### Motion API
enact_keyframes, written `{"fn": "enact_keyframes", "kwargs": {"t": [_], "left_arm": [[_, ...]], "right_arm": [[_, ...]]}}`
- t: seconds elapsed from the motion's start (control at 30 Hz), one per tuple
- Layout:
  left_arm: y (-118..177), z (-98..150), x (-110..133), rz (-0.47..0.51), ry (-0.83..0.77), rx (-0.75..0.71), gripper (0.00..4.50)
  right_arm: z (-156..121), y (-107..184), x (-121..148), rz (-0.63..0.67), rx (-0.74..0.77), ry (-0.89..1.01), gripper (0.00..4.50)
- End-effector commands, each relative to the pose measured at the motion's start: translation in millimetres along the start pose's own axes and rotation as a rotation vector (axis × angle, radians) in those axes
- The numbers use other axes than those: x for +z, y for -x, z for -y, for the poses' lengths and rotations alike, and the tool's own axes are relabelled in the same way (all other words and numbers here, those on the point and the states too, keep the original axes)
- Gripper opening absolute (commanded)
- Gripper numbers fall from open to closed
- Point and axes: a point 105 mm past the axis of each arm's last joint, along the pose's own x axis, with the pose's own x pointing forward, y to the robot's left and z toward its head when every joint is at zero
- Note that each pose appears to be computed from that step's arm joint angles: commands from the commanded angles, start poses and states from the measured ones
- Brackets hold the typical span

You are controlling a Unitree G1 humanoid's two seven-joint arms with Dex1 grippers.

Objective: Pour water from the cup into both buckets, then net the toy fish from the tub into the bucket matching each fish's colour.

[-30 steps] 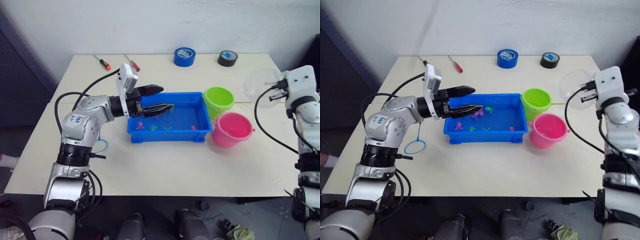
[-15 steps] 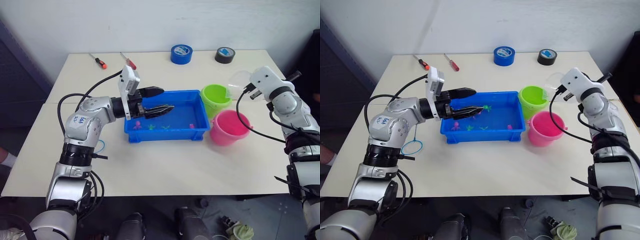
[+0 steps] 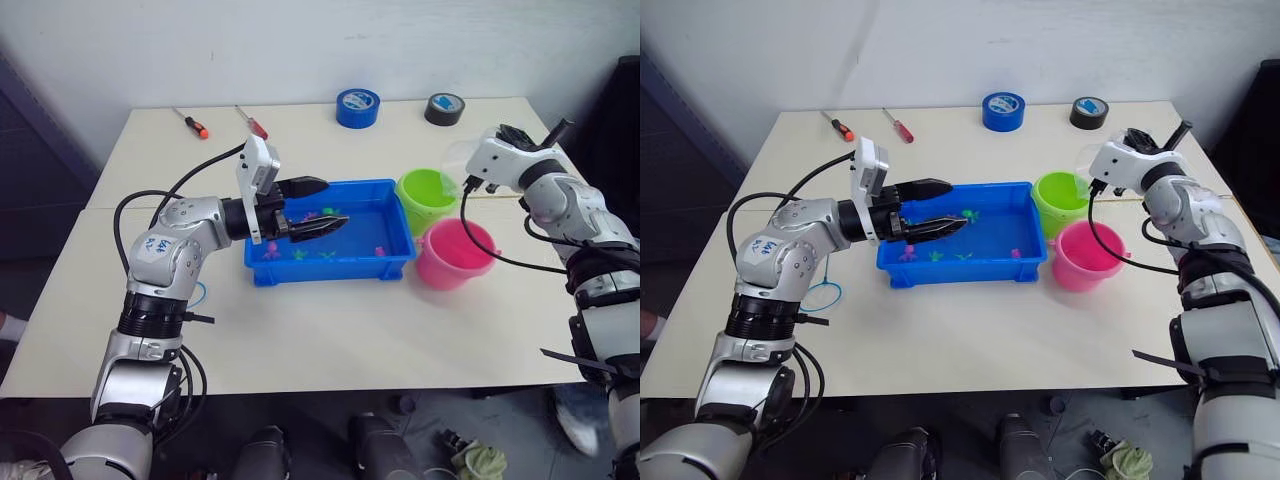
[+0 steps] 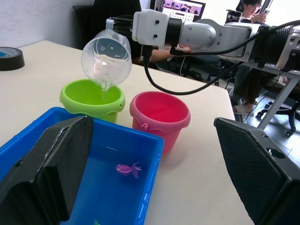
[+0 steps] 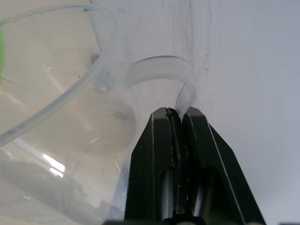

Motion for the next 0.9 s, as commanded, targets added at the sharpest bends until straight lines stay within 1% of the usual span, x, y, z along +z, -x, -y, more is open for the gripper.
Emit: {"fn": "enact_keyframes", "kwargs": {"t": [0.03,0.4,0.53,0.63,0.73,0.87,0.9], "left_arm": [[1.1,4.8,10.9,0.028,-0.04,-0.008,4.5],[2.1,4.5,11.3,0.034,-0.037,0.003,4.5],[1.3,4.5,11.4,0.036,-0.035,0.002,4.5],[1.7,5.9,11.3,0.038,-0.032,-0.003,4.5],[2.0,9.2,13.2,0.048,-0.027,-0.022,4.5],[3.1,28.5,27.0,0.115,-0.001,-0.139,4.5],[3.8,31.9,29.1,0.125,0.006,-0.158,4.5]], "right_arm": [[25.3,-3.2,9.5,0.054,-0.08,0.092,0.03],[21.5,-3.3,30.0,0.177,-0.094,0.335,0.03],[23.3,-3.4,35.7,0.209,-0.119,0.382,0.03],[26.7,-3.9,36.0,0.206,-0.132,0.36,0.03],[33.7,-3.0,23.5,0.139,-0.155,0.19,0.03],[39.6,7.2,-25.1,-0.067,-0.199,-0.28,0.03],[39.3,9.8,-32.1,-0.091,-0.207,-0.354,0.03]]}}
